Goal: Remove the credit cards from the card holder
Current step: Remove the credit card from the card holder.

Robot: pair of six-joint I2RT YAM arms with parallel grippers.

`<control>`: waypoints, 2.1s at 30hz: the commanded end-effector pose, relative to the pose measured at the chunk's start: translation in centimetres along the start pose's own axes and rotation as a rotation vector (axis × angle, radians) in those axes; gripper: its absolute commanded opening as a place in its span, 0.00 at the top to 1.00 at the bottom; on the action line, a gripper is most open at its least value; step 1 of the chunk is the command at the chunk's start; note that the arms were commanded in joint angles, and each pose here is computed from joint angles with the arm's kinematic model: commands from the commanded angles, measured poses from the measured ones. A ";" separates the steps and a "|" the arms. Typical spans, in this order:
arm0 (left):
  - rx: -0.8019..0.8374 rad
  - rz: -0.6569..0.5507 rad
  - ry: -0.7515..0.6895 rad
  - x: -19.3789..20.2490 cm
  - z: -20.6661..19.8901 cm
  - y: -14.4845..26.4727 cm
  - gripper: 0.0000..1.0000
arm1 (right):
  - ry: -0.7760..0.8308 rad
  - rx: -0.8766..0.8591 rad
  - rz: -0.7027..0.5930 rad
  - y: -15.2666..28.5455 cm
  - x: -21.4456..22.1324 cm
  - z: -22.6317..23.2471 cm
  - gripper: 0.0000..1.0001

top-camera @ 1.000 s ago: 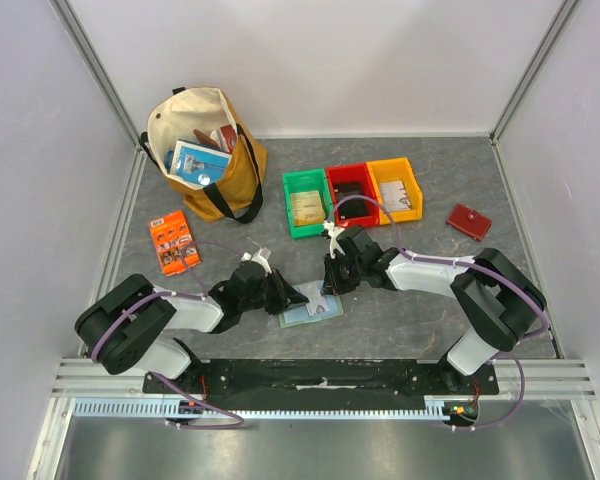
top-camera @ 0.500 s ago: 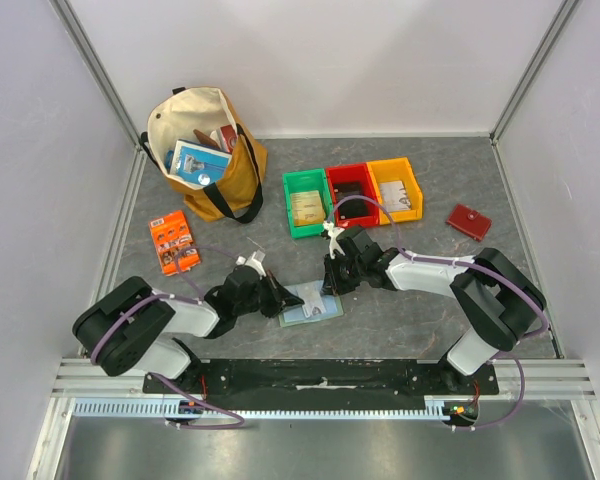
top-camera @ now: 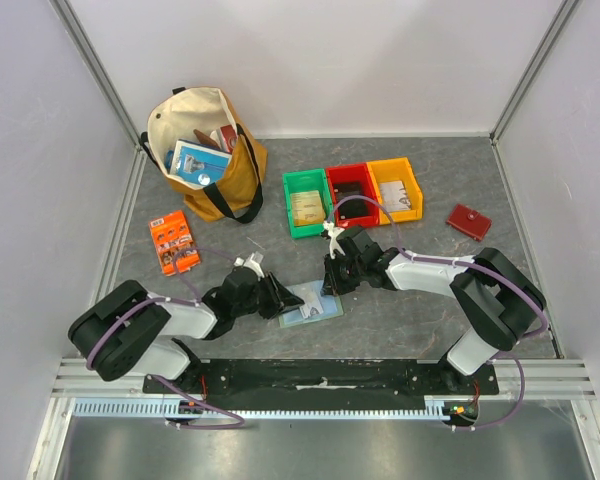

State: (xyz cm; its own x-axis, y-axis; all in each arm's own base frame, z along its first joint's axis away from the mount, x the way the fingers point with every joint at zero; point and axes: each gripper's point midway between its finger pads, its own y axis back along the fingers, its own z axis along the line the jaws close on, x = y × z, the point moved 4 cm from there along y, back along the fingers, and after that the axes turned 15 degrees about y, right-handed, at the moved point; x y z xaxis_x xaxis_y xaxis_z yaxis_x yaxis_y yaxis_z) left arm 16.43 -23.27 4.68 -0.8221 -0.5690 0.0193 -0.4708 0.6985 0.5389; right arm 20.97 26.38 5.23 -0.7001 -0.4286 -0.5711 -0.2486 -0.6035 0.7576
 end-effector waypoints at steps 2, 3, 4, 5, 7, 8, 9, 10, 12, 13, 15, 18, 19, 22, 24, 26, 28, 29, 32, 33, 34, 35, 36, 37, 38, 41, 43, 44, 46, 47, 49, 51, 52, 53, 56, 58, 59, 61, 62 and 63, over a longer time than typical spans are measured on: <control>0.014 -0.019 -0.015 -0.7 -0.6 -0.8 0.65 | -0.011 0.039 0.093 -0.2 2.6 -0.9 0.90; 0.020 -0.018 -0.014 -0.7 -0.7 -0.9 0.66 | -0.011 0.039 0.095 -0.2 2.7 -1.0 0.90; 0.022 -0.018 -0.014 -0.8 -0.8 -1.0 0.67 | -0.012 0.040 0.096 -0.3 2.7 -0.9 0.90; 0.025 -0.017 -0.018 -0.8 -1.0 -1.1 0.68 | -0.011 0.041 0.095 -0.3 2.7 -1.0 0.90; 0.026 -0.011 -0.018 -0.8 -1.0 -1.2 0.76 | -0.012 0.040 0.097 -0.2 2.7 -0.9 0.91; 0.026 -0.012 -0.017 -0.8 -1.0 -1.2 0.81 | -0.013 0.044 0.096 -0.2 2.7 -1.0 0.91; 0.028 -0.014 -0.013 -0.8 -0.9 -1.1 0.85 | -0.013 0.045 0.095 -0.2 2.7 -1.0 0.91; 0.027 -0.018 -0.008 -0.9 -0.8 -0.9 0.89 | -0.012 0.047 0.094 -0.2 2.7 -1.1 0.91; 0.024 -0.023 0.003 -0.8 -0.5 -0.5 0.96 | -0.013 0.050 0.095 -0.2 2.8 -1.1 0.91; 0.021 -0.028 0.008 -0.8 -0.3 -0.2 0.98 | -0.013 0.052 0.097 -0.2 2.8 -1.1 0.91; 0.020 -0.037 0.011 -0.8 -0.1 0.6 0.98 | -0.013 0.053 0.093 -0.2 2.7 -1.2 0.91; 0.006 -0.056 0.014 -0.7 0.5 1.7 0.98 | -0.012 0.056 0.088 -0.1 2.5 -1.2 0.91; 0.000 -0.066 0.011 -0.7 0.7 2.1 0.98 | -0.011 0.055 0.084 -0.1 2.4 -1.2 0.91; -0.005 -0.101 0.002 -0.9 0.8 3.1 0.98 | -0.013 0.056 0.070 0.1 2.0 -1.1 0.91; -0.016 -0.125 -0.003 -1.1 0.9 3.9 0.98 | -0.012 0.057 0.056 0.3 1.5 -1.0 0.91; 0.021 -0.160 -0.019 -1.4 -0.2 4.8 0.98 | -0.012 0.059 0.032 0.8 0.7 -0.8 0.91; 0.059 -0.198 -0.035 -1.8 -1.3 5.7 0.98 | -0.013 0.065 -0.006 1.6 -0.3 -0.5 0.88; 0.080 -0.221 -0.044 -2.1 -2.0 6.1 0.98 | -0.012 0.066 -0.034 2.1 -1.0 -0.3 0.86; 0.173 -0.293 -0.060 -2.9 -4.5 7.6 0.98 | -0.034 0.090 -0.139 4.1 -3.4 0.3 0.81; 0.203 -0.314 -0.061 -3.1 -5.2 8.1 0.98 | -0.044 0.092 -0.181 4.9 -4.3 0.6 0.79; 0.230 -0.333 -0.062 -3.3 -6.0 8.5 0.98 | -0.061 0.082 -0.226 5.6 -5.2 1.0 0.74; 0.259 -0.350 -0.063 -3.5 -6.8 9.0 0.98 | -0.076 0.062 -0.283 6.7 -6.2 1.6 0.67; 0.284 -0.367 -0.061 -3.6 -7.5 9.4 0.98 | -0.092 0.040 -0.332 7.3 -6.9 2.1 0.60; 0.313 -0.378 -0.060 -3.8 -8.2 9.8 0.98 | -0.109 0.011 -0.391 8.1 -7.8 2.7 0.54; 0.337 -0.393 -0.058 -3.9 -8.8 10.1 0.98 | -0.122 -0.014 -0.443 8.8 -8.4 3.2 0.47; 0.439 -0.413 -0.055 -4.1 -11.0 11.3 0.98 | -0.184 -0.076 -0.557 10.2 -9.6 4.2 0.30; 0.493 -0.424 -0.057 -4.2 -12.2 11.9 0.98 | -0.215 -0.146 -0.640 11.1 -10.6 5.3 0.23; 0.522 -0.429 -0.059 -4.2 -12.9 12.2 0.98 | -0.222 -0.174 -0.665 11.3 -10.8 5.7 0.21; 0.574 -0.434 -0.062 -4.2 -14.0 12.8 0.98 | -0.245 -0.225 -0.702 11.5 -11.3 6.3 0.20; 0.602 -0.438 -0.061 -4.2 -14.6 13.0 0.98 | -0.254 -0.249 -0.721 11.6 -11.6 6.7 0.20; 0.649 -0.441 -0.068 -4.2 -15.6 13.5 0.98 | -0.265 -0.306 -0.743 11.6 -12.1 7.3 0.21; 0.679 -0.440 -0.076 -4.1 -16.3 13.8 0.98 | -0.281 -0.367 -0.754 11.5 -12.5 7.9 0.22; 0.694 -0.440 -0.081 -4.1 -16.7 14.0 0.98 | -0.282 -0.411 -0.762 11.7 -12.9 8.5 0.23; 0.701 -0.434 -0.083 -4.0 -16.8 14.0 0.98 | -0.282 -0.450 -0.757 11.4 -13.0 8.9 0.25; 0.720 -0.425 -0.088 -3.9 -17.2 14.1 0.98 | -0.282 -0.531 -0.765 11.5 -13.7 10.0 0.34; 0.721 -0.422 -0.091 -3.8 -17.2 14.1 0.98 | -0.273 -0.550 -0.771 11.6 -13.8 10.2 0.47; 0.723 -0.420 -0.094 -3.8 -17.3 14.1 0.98 | -0.269 -0.551 -0.770 11.6 -13.8 10.3 0.55; 0.715 -0.416 -0.105 -3.7 -17.1 14.0 0.96 | -0.249 -0.546 -0.765 11.6 -13.6 10.3 0.75; 0.709 -0.417 -0.107 -3.7 -17.0 14.0 0.93 | -0.235 -0.541 -0.764 11.6 -13.6 10.3 0.83; 0.694 -0.419 -0.118 -3.7 -16.8 13.9 0.88 | -0.218 -0.524 -0.756 11.6 -13.4 10.1 0.94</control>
State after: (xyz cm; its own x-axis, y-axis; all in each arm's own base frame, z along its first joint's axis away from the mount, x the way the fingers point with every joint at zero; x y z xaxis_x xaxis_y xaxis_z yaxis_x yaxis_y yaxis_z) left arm 18.37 -18.93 23.57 -0.5654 -0.8145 -0.1299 -0.8135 0.5767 -0.0750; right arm 21.15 31.79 22.60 -0.6541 0.2945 -0.6967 -0.4286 -0.9032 0.0205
